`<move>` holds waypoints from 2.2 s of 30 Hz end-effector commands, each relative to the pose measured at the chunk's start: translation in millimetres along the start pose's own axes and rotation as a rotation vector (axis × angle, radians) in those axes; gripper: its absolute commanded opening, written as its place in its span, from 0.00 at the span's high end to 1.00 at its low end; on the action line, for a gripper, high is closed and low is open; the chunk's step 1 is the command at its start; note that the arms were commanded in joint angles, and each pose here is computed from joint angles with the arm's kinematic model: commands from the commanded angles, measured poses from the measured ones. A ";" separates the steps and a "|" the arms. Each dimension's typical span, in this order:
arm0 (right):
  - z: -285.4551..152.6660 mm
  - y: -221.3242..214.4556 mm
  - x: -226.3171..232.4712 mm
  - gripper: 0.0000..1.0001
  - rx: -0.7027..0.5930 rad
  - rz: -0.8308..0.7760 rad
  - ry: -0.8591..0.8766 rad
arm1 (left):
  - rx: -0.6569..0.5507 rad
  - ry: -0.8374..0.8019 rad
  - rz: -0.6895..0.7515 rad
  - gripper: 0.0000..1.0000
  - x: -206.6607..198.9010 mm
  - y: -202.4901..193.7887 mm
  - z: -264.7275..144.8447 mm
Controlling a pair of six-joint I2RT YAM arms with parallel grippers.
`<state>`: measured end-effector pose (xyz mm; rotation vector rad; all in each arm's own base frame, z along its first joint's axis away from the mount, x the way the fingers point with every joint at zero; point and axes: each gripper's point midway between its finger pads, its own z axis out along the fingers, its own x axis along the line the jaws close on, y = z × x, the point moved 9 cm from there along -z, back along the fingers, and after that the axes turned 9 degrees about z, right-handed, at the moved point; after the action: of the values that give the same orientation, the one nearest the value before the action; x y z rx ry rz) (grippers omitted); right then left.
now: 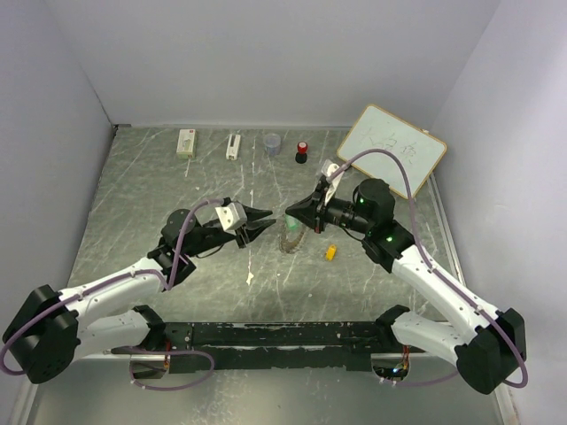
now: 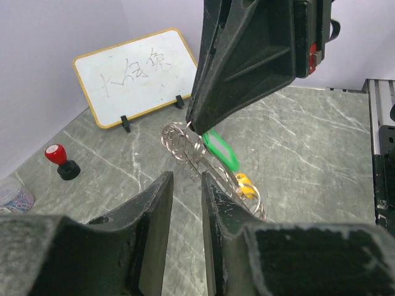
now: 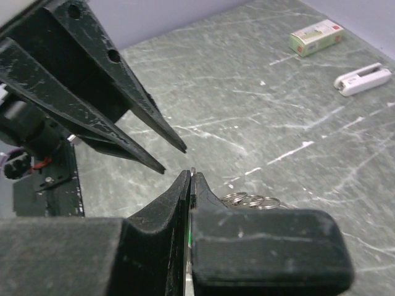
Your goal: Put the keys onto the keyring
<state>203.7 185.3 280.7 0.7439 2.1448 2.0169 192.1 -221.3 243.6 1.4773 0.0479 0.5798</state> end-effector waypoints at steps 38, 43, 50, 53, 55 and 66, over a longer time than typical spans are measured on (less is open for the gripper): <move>-1.0 9.0 -2.2 1.00 -0.236 0.182 0.224 | -0.126 -0.029 0.009 0.63 -1.8 10.5 8.8; -0.8 8.2 -2.6 1.00 -0.235 0.185 0.229 | -0.137 -0.039 -0.002 0.63 -2.7 10.3 10.6; 0.0 8.6 -2.7 1.00 -0.239 0.191 0.241 | -0.163 -0.059 -0.011 0.64 -4.1 12.2 12.9; -0.1 8.2 -2.1 1.00 -0.242 0.192 0.245 | -0.171 -0.061 -0.014 0.64 -4.4 13.0 13.1; 0.0 8.2 -2.8 1.00 -0.243 0.194 0.245 | -0.176 -0.062 -0.016 0.64 -4.9 13.4 13.2; 0.7 9.4 -1.8 1.00 -0.249 0.200 0.264 | -0.187 -0.079 -0.025 0.65 -6.9 11.8 18.1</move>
<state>208.2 186.4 283.6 0.7763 1.9910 2.5252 193.2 -236.2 245.9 1.3649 0.0038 0.5054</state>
